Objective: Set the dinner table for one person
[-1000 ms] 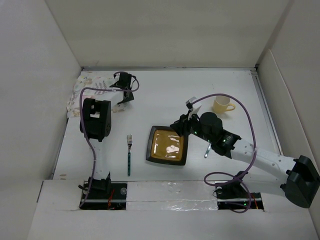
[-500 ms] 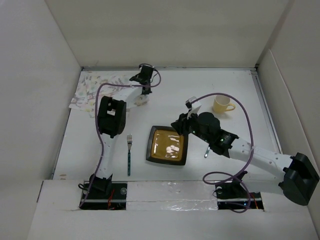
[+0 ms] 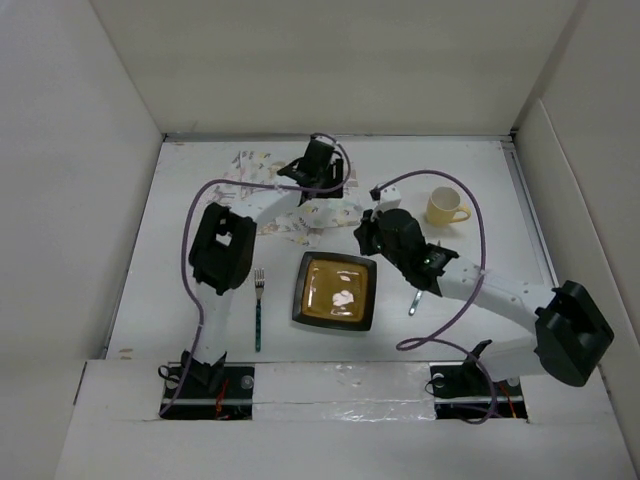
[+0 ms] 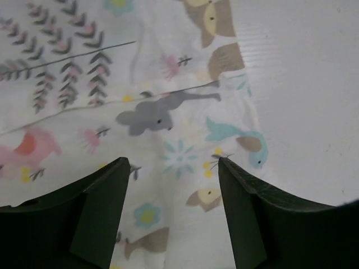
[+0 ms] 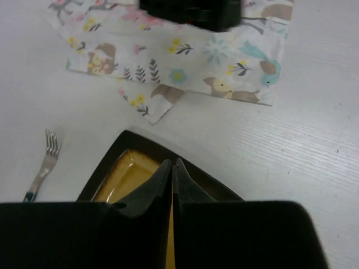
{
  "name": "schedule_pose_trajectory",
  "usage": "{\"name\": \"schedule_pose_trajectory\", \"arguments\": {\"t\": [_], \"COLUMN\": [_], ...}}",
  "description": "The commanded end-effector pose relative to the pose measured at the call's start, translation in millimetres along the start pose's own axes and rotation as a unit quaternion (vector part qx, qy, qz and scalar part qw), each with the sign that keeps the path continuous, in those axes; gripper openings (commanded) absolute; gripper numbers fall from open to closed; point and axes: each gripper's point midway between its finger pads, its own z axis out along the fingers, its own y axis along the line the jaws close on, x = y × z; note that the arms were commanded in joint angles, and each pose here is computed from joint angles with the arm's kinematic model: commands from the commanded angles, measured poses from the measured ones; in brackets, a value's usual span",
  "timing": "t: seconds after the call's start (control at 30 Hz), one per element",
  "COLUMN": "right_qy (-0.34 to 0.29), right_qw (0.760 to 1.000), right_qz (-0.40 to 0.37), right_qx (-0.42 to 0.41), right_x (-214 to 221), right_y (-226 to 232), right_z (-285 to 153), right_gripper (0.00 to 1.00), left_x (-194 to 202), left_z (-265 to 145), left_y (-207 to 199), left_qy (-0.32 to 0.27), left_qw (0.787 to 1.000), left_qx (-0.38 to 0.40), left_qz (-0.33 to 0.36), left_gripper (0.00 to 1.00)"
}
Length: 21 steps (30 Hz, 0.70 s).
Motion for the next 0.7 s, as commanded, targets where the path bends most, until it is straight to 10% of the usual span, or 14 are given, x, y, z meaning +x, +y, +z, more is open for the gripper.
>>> {"name": "schedule_pose_trajectory", "arguments": {"t": [0.0, 0.17, 0.37, 0.67], "right_qy": [-0.021, 0.066, 0.106, 0.079], "right_qw": [0.998, 0.994, 0.989, 0.994], "right_qz": [0.031, 0.039, 0.059, 0.046], "right_qx": [0.044, 0.079, 0.079, 0.052], "right_x": [-26, 16, 45, 40], "right_y": [-21, -56, -73, -52], "right_z": [22, 76, 100, 87], "right_gripper": [0.0, 0.01, 0.45, 0.47], "left_x": [-84, -43, 33, 84], "left_z": [-83, -128, -142, -126], "left_y": [13, 82, 155, 202], "left_qy": [-0.139, -0.2, -0.188, -0.115], "left_qw": [0.985, 0.962, 0.945, 0.945], "left_qx": [0.042, -0.023, -0.103, -0.218], "left_qz": [-0.097, -0.183, -0.248, -0.216], "left_gripper": [0.6, 0.5, 0.49, 0.46]}}
